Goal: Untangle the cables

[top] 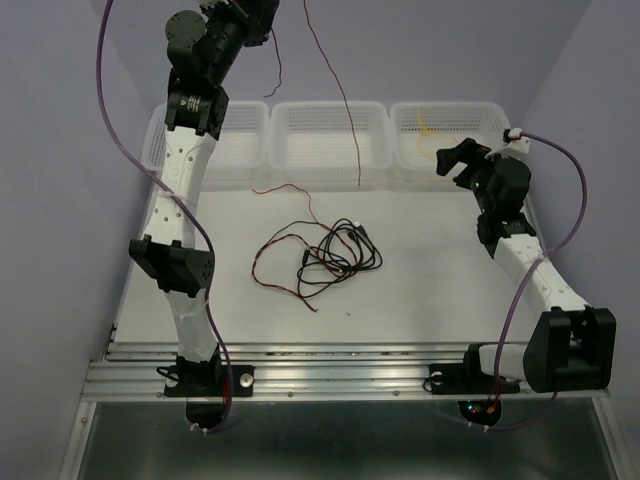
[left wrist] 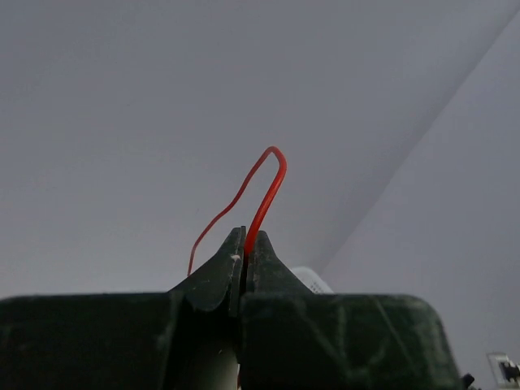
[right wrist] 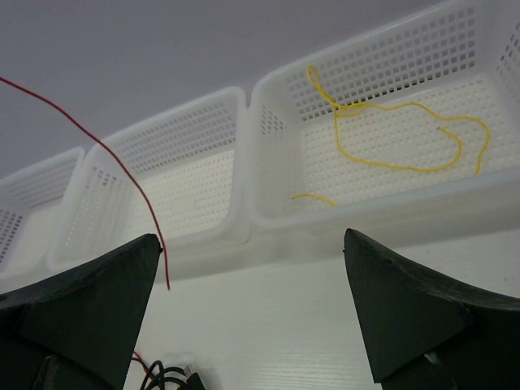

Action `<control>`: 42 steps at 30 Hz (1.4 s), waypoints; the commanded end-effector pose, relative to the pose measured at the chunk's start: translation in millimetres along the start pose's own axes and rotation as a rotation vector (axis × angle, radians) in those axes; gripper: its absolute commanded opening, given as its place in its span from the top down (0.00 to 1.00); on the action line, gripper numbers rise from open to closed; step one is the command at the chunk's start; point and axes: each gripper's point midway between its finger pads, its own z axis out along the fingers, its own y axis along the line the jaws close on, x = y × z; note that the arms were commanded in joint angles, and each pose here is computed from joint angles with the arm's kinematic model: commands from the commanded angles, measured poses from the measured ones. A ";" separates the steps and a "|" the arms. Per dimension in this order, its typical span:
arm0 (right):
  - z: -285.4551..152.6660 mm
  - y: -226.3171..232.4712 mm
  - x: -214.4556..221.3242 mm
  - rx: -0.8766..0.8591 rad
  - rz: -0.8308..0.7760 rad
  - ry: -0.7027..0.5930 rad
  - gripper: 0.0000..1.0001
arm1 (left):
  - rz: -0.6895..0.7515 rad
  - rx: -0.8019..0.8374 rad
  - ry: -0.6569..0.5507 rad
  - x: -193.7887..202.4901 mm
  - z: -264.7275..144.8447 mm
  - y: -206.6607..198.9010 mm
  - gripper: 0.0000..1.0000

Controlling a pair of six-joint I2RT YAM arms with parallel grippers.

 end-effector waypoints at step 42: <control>5.3 -35.5 86.8 0.056 0.005 0.216 0.00 | -0.062 -0.279 0.251 343.5 39.6 108.4 1.00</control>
